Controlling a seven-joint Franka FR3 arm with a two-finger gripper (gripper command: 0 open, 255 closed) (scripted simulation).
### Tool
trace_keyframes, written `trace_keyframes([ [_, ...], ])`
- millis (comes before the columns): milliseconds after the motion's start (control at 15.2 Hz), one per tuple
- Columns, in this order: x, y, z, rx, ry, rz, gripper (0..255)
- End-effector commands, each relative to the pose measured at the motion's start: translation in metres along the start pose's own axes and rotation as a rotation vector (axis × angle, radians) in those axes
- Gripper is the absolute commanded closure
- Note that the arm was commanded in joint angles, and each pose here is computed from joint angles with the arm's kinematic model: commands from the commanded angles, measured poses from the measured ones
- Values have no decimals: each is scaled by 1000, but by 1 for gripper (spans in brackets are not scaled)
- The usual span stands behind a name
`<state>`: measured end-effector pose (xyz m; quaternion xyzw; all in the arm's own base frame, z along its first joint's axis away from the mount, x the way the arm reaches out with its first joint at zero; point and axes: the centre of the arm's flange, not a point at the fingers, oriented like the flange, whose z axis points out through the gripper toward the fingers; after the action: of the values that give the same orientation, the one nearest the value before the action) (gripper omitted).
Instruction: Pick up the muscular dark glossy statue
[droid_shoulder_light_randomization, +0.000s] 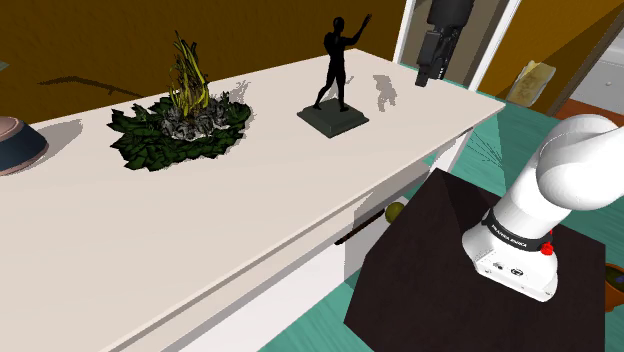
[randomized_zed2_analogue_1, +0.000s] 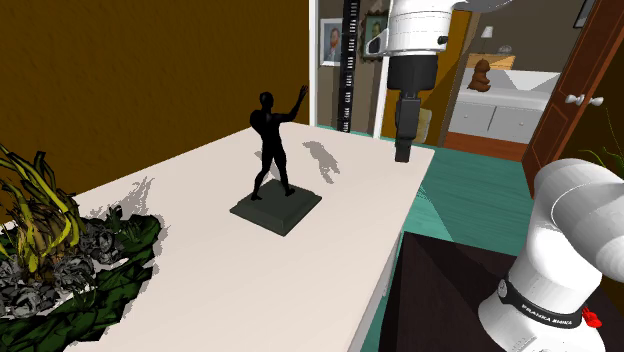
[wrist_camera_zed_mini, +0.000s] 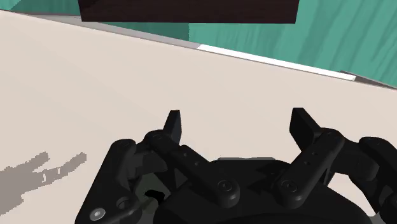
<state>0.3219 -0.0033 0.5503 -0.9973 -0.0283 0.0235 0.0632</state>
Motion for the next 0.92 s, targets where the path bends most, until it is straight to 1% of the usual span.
trace_keyframes([
  [0,0,0,0,0,0,0,0],
  [858,153,19,-50,-95,51,84,0],
])
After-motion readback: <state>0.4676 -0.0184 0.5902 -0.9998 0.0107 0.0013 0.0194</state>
